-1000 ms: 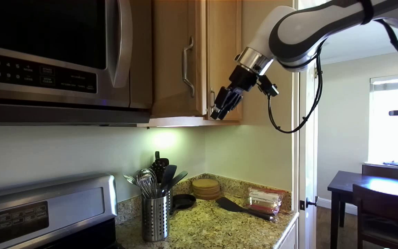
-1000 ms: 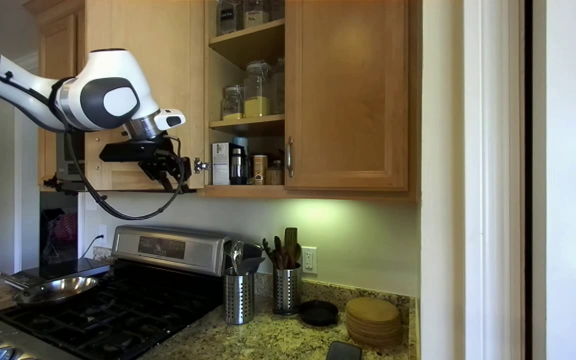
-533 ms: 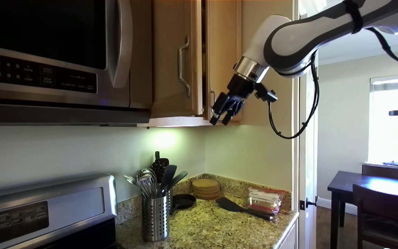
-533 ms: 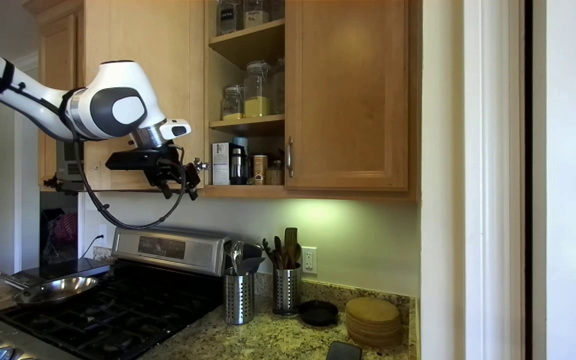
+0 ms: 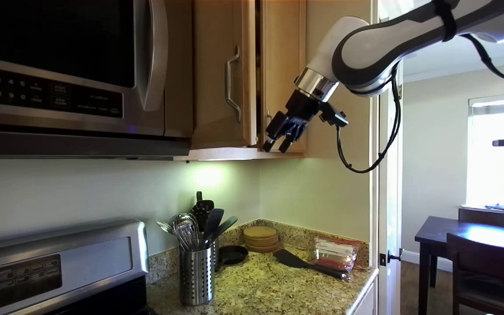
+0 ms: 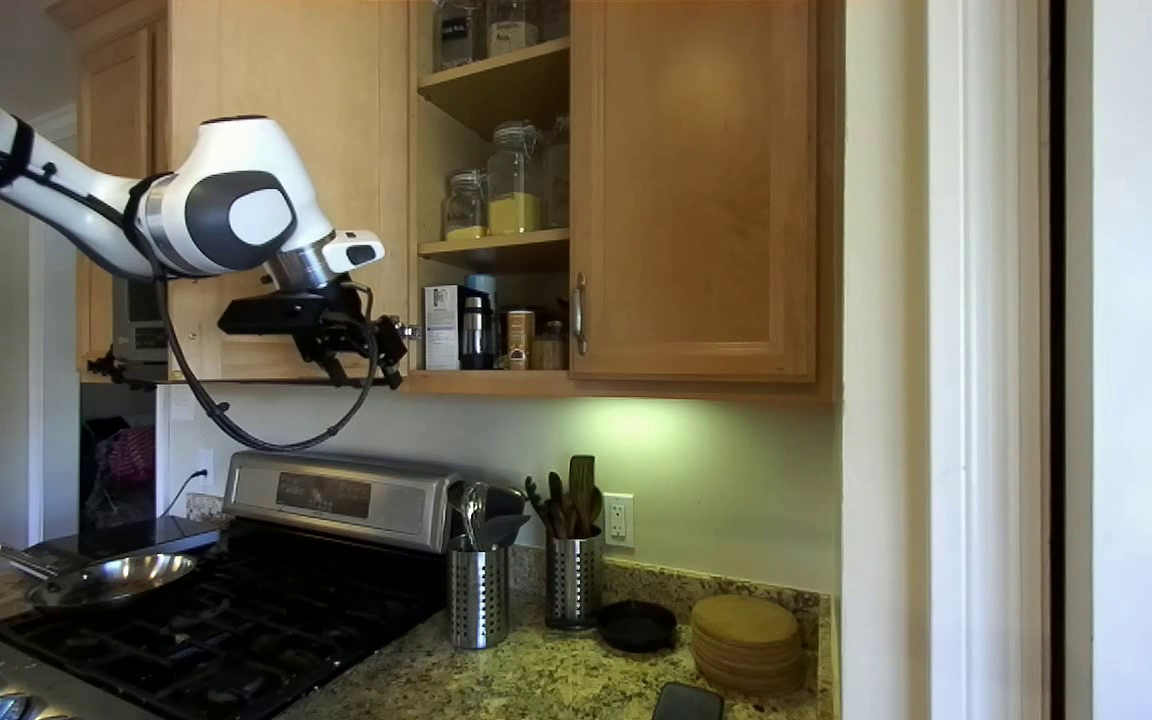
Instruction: Open the top left cabinet door then remove the brown bottle out of the cabinet and close the left cabinet door
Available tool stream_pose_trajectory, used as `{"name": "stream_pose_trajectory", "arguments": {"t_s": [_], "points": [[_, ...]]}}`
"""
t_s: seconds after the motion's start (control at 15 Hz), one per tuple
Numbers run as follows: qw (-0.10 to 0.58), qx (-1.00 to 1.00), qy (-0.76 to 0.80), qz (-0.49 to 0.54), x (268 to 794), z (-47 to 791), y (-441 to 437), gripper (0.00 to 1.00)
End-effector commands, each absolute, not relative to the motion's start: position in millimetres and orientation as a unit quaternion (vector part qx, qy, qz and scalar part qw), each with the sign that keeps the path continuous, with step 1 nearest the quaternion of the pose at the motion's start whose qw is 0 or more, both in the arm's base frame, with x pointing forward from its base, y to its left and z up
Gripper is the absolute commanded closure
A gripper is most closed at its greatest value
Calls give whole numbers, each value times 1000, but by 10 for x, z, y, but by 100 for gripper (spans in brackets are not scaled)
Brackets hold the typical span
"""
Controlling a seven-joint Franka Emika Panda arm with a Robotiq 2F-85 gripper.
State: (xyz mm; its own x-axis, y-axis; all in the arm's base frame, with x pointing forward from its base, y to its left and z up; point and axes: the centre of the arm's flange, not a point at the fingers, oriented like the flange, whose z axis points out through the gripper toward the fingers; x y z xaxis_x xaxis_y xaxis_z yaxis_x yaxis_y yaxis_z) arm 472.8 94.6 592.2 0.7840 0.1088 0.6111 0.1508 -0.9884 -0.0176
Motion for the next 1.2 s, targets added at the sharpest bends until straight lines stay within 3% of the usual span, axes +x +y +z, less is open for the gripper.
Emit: {"name": "stream_pose_trajectory", "arguments": {"t_s": [0.0, 0.67, 1.13], "points": [[16, -930, -74, -360, 5056, 6127, 803, 0], [-8, -898, -115, -425, 6078, 6478, 585, 0], [-18, -893, -122, -432, 6195, 6544, 633, 0]]}}
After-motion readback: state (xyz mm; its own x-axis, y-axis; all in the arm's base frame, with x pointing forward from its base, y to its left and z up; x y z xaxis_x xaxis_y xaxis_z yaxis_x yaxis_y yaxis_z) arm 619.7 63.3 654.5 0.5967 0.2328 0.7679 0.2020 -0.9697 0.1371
